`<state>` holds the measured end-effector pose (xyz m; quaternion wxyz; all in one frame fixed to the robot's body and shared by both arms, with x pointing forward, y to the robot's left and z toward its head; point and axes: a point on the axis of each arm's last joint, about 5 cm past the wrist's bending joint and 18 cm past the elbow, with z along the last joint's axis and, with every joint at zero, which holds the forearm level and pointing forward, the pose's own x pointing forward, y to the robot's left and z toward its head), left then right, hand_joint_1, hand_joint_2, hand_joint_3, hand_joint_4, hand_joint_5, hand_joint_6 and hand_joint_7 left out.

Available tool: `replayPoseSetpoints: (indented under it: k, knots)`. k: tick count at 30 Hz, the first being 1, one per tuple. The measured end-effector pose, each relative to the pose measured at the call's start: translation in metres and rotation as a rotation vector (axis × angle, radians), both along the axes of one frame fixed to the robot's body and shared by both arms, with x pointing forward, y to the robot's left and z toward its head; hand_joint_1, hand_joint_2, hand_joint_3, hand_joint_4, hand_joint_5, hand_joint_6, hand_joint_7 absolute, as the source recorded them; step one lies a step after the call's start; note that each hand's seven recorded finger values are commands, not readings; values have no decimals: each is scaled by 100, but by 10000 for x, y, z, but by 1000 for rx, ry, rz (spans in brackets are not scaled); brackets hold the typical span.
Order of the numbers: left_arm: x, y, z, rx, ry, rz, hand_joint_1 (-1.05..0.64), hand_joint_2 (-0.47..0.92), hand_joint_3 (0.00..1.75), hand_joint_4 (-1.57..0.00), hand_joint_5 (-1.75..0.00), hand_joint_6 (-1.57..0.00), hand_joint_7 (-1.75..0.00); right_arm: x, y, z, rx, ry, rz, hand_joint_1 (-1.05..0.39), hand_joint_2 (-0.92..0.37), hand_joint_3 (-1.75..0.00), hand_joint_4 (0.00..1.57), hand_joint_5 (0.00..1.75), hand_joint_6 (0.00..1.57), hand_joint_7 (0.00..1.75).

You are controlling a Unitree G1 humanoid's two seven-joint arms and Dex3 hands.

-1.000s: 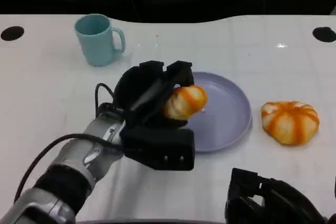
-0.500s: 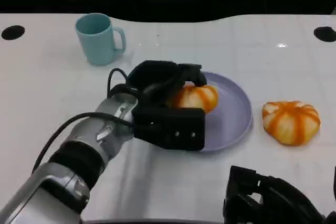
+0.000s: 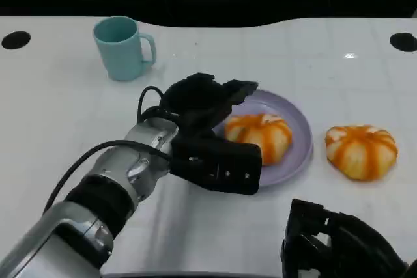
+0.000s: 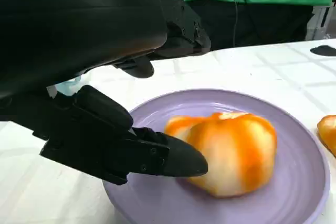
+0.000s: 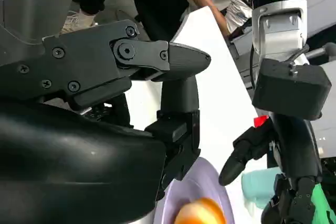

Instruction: Grasp the bread from the table and place it into the plate.

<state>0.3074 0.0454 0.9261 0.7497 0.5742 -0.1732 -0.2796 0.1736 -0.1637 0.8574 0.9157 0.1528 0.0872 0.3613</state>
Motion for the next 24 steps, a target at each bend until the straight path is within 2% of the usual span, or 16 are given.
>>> replayPoseSetpoints:
  k: [3,7,14,19,20,21,24]
  knots:
    - [-15,40,28,-6,-6,-8,-82,92,41,-13,-48,-21,-3,5,2,3,1,-2,0,-51,-92,-41,60,175,44,168]
    - [-89,118,-26,-32,16,-12,-79,92,41,-18,-50,-25,-5,6,-2,4,5,-5,-2,-51,-92,-41,61,175,44,168]
    - [-258,341,-85,-269,57,-20,-65,92,34,-44,-65,-48,-14,3,-13,5,13,-5,-7,-53,-92,-40,61,175,44,169]
    - [-433,512,-176,-552,151,-12,-54,92,31,-61,-125,-71,-32,-8,-18,3,13,-3,-10,-52,-92,-41,59,175,42,168]
    - [-469,553,-194,-617,187,-13,-53,92,29,-62,-138,-73,-42,-11,-19,1,13,-3,-10,-51,-92,-41,59,175,42,168]
    - [-505,591,-213,-688,228,-15,-52,92,29,-64,-150,-71,-65,-14,-20,0,13,-2,-11,-51,-92,-41,59,175,42,168]
    - [-625,688,-300,-913,366,-23,-57,92,30,-64,-167,-67,-102,-19,-22,-2,13,-1,-9,-52,-92,-40,60,175,43,167]
